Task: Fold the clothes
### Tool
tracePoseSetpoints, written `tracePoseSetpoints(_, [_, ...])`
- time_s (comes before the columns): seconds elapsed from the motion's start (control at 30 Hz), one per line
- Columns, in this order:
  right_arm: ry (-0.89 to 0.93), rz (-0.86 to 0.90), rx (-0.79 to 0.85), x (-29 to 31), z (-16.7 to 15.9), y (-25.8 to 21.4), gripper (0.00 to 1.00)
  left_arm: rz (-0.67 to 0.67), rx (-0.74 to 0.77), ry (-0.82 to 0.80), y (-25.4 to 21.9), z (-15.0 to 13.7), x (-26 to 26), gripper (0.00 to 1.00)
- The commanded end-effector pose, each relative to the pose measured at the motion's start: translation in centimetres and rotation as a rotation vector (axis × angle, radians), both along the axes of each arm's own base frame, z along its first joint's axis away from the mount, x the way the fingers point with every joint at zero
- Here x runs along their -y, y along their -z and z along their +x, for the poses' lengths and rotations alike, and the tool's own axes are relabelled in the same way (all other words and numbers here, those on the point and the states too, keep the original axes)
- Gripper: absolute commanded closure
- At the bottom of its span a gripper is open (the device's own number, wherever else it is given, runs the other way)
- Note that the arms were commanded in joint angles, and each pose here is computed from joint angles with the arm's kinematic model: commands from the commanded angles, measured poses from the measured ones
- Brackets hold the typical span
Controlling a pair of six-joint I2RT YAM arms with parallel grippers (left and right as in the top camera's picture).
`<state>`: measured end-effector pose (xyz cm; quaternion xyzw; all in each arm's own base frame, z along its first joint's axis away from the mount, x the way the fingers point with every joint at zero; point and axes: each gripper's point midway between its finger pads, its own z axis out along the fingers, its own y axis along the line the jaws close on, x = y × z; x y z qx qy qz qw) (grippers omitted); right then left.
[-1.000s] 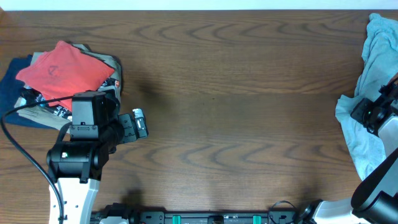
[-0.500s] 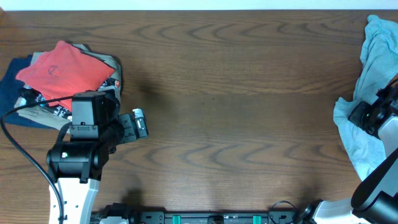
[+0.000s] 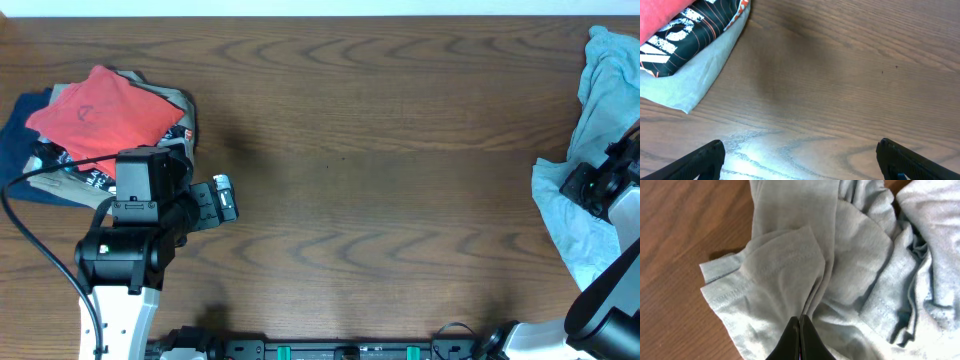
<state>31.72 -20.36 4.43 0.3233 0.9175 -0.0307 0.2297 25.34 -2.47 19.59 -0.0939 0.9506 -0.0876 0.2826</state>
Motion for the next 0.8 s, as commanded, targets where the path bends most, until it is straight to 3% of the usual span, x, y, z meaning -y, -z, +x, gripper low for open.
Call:
tracePoseSetpoints(0.0, [0.003,-0.016,0.03,0.4,0.7,-1.1,0.99,-0.007,0.009,-0.016,-0.5,0.2,-0.1,0.02])
tracePoseSetpoints(0.17, [0.002,-0.006,0.013,0.1,0.4,-0.9,0.99,-0.007,0.009,-0.016,-0.5,0.2,-0.1,0.02])
tracePoseSetpoints(0.2, [0.004,-0.008,0.013,0.2,0.4,-0.9,0.94,-0.007,0.009,-0.016,-0.5,0.2,-0.1,0.02])
tracePoseSetpoints(0.27, [0.018,-0.036,0.019,0.9,0.5,-1.2,0.69,-0.007,0.009,-0.016,-0.5,0.2,-0.1,0.02])
tracePoseSetpoints(0.3, [0.023,-0.049,0.022,1.2,0.5,-1.3,0.67,-0.007,0.009,-0.016,-0.5,0.2,-0.1,0.02])
tracePoseSetpoints(0.77, [0.042,-0.101,0.039,2.9,1.9,0.2,0.65,-0.007,0.008,-0.016,-0.5,0.2,-0.1,0.02])
